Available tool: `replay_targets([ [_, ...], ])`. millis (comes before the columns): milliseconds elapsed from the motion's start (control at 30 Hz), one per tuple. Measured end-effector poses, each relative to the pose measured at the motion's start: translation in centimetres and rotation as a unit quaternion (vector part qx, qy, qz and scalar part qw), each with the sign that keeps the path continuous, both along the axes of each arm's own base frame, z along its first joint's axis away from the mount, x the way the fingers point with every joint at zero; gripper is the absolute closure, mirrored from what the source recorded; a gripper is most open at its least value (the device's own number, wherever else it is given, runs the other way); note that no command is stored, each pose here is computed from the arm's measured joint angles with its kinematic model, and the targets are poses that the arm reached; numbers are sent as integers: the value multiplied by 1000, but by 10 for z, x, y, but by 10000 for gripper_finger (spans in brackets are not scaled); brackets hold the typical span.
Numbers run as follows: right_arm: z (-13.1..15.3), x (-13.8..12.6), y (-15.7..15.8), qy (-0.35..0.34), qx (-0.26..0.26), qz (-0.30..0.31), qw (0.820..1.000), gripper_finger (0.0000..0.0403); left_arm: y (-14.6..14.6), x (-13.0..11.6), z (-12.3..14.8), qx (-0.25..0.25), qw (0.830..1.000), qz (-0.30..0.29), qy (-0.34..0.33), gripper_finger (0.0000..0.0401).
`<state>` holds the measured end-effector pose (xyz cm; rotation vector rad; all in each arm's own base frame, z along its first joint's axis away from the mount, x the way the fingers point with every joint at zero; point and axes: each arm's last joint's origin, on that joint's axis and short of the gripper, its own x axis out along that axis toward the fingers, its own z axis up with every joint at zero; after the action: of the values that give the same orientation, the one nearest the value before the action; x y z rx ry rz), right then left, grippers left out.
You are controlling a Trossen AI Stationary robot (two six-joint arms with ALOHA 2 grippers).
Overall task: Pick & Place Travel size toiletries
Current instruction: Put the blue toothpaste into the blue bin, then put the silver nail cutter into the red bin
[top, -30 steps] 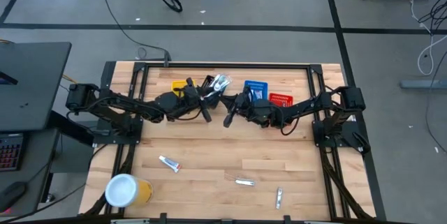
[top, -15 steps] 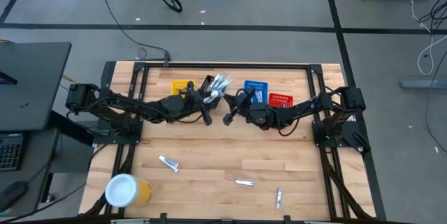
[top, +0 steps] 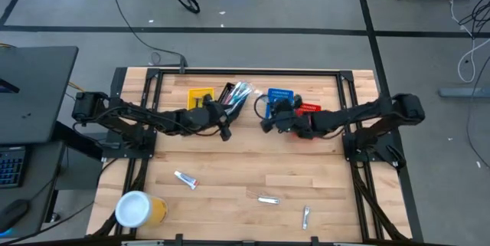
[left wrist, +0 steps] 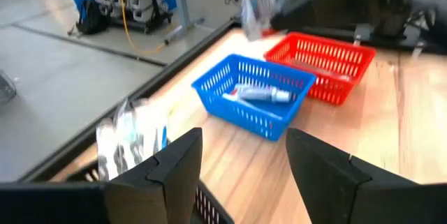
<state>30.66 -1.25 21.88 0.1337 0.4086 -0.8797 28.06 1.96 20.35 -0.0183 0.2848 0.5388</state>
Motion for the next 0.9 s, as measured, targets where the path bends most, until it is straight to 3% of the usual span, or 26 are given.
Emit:
replay_targets([
  [133, -1, -23, -12, 28, 110, -24, 993, 403, 0, -1, -3, -15, 1000, 5, 7, 187],
  [233, -12, -36, -22, 56, 205, -48, 976, 403, 0, -1, -3, -20, 1000, 0, 7, 188],
  [300, -23, -41, -27, 67, 238, -53, 967, 403, 0, -1, -3, -20, 1000, -1, 7, 188],
  [567, -36, -46, -46, 61, 269, -35, 961, 387, -1, -1, -3, -25, 1000, -8, 6, 186],
  [900, -37, -49, -56, 86, 250, -26, 964, 361, -1, 0, -3, -24, 1000, -14, 7, 190],
])
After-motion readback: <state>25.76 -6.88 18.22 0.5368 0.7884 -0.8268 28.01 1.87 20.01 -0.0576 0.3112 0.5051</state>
